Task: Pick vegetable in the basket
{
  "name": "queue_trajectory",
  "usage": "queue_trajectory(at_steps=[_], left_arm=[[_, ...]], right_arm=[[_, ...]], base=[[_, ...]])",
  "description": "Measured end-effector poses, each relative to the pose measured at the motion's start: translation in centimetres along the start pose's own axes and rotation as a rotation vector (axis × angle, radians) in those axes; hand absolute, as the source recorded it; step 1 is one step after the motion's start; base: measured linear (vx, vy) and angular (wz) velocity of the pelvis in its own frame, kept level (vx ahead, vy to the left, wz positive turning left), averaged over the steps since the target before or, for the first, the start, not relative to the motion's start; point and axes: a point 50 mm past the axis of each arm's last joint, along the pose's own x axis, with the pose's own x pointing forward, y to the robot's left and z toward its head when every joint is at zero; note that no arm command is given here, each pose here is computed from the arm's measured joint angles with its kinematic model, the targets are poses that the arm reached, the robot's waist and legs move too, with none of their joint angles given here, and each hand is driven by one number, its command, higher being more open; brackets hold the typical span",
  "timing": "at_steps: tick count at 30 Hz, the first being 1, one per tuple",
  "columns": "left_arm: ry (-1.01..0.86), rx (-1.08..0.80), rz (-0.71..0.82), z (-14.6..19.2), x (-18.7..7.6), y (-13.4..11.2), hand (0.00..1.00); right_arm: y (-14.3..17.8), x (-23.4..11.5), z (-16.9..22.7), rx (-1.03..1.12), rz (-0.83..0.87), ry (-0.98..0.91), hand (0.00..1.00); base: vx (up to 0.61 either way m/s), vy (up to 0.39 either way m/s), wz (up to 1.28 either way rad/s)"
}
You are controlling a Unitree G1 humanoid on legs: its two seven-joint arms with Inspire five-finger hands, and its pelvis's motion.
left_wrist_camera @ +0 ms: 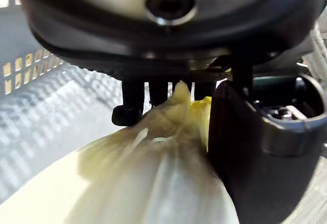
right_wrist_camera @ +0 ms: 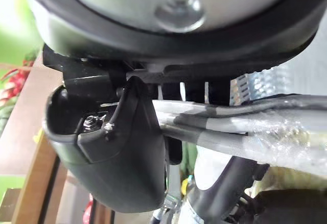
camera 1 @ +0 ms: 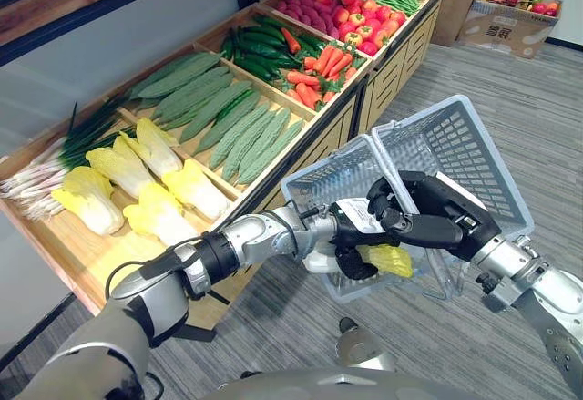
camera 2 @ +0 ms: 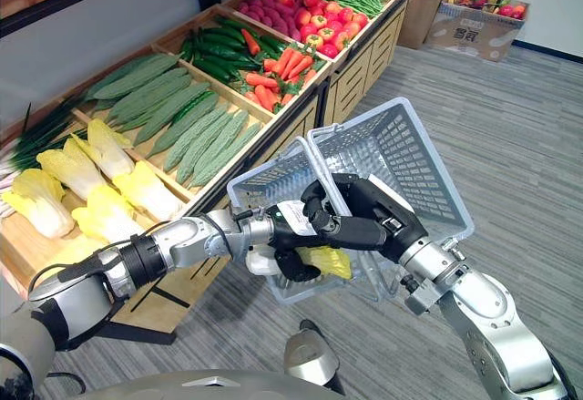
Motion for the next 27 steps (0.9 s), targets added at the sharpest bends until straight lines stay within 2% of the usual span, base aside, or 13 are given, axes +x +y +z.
queue_trajectory(at_steps=[1, 2, 7, 9, 22, 27], left_arm=[[0.006, 0.004, -0.002, -0.2, 0.0, 0.1, 0.00], [0.025, 0.002, 0.003, -0.6, -0.1, 0.2, 1.00], [0.107, -0.006, 0.167, -2.2, -0.5, 3.2, 1.00], [0.110, 0.012, 0.178, -2.4, -0.5, 3.9, 1.00], [0.088, 0.000, 0.175, -2.0, -0.1, 3.8, 1.00], [0.051, -0.080, 0.176, -1.9, -1.0, 4.6, 1.00]], right_arm=[[0.1, 0.0, 0.0, 0.004, -0.001, 0.000, 0.00], [0.3, -0.1, -0.2, 0.018, 0.000, -0.003, 0.00], [1.8, -0.4, -1.6, 0.091, 0.041, 0.039, 0.00], [2.0, -0.5, -1.9, 0.109, 0.042, 0.058, 0.00], [1.9, -0.7, -2.0, 0.127, 0.028, 0.060, 0.00], [1.9, -0.7, -1.8, 0.125, 0.034, 0.054, 0.00]], base=[[0.00, 0.013, 0.05], [0.00, 0.016, 0.06], [-0.01, 0.014, 0.07], [0.01, 0.010, 0.07], [0.01, 0.015, 0.05], [-0.01, 0.012, 0.03]])
